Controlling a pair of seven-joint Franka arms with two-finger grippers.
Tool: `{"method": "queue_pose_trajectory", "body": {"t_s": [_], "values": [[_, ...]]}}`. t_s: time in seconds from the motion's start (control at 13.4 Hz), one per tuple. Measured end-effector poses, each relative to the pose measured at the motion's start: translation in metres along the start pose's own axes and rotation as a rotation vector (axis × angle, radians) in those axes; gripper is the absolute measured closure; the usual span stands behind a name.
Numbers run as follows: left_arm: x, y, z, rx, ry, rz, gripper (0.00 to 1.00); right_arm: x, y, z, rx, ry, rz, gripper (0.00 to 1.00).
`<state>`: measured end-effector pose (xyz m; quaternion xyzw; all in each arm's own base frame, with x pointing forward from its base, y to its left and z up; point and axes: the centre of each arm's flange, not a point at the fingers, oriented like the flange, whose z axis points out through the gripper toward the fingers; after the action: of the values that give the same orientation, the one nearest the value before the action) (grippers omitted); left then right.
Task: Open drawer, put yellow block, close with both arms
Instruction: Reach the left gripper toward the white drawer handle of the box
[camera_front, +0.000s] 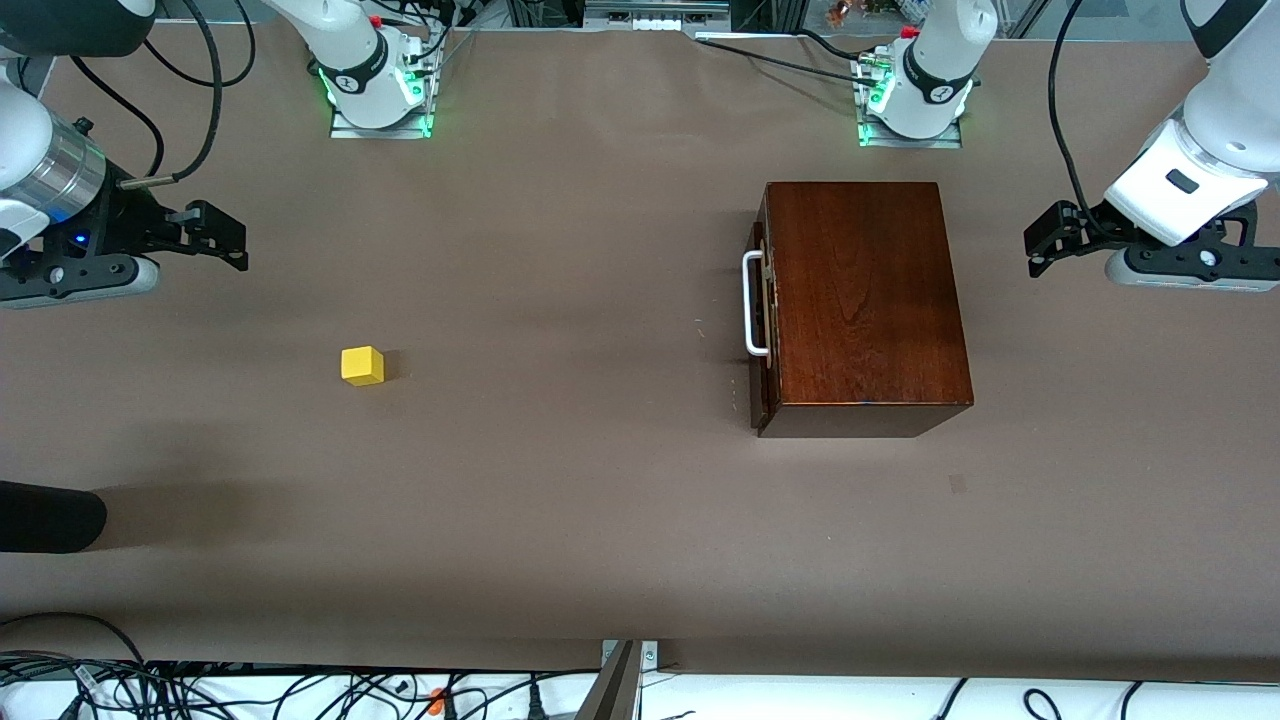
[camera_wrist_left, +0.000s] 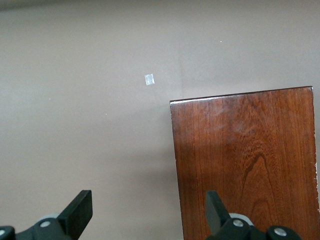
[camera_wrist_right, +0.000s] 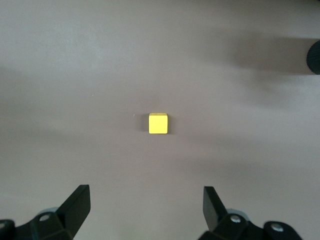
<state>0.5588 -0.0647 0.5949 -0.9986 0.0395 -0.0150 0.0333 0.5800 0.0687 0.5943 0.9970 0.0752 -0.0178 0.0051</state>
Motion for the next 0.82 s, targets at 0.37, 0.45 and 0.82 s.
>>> {"method": "queue_pose_trajectory", "body": {"t_s": [0.37, 0.45, 0.82], "values": [[0.0011, -0.0005, -0.0077, -0.001, 0.016, -0.003, 0.00, 0.0000, 0.0010, 0.0001, 0.000, 0.000, 0.002, 0.00], [0.0012, -0.0005, -0.0077, -0.001, 0.016, -0.003, 0.00, 0.0000, 0.0009, 0.0000, 0.000, 0.000, 0.002, 0.00], [0.0000, 0.0000, -0.0034, 0.000, -0.011, -0.005, 0.00, 0.0008, 0.0010, -0.0007, 0.000, 0.007, 0.002, 0.00]]}}
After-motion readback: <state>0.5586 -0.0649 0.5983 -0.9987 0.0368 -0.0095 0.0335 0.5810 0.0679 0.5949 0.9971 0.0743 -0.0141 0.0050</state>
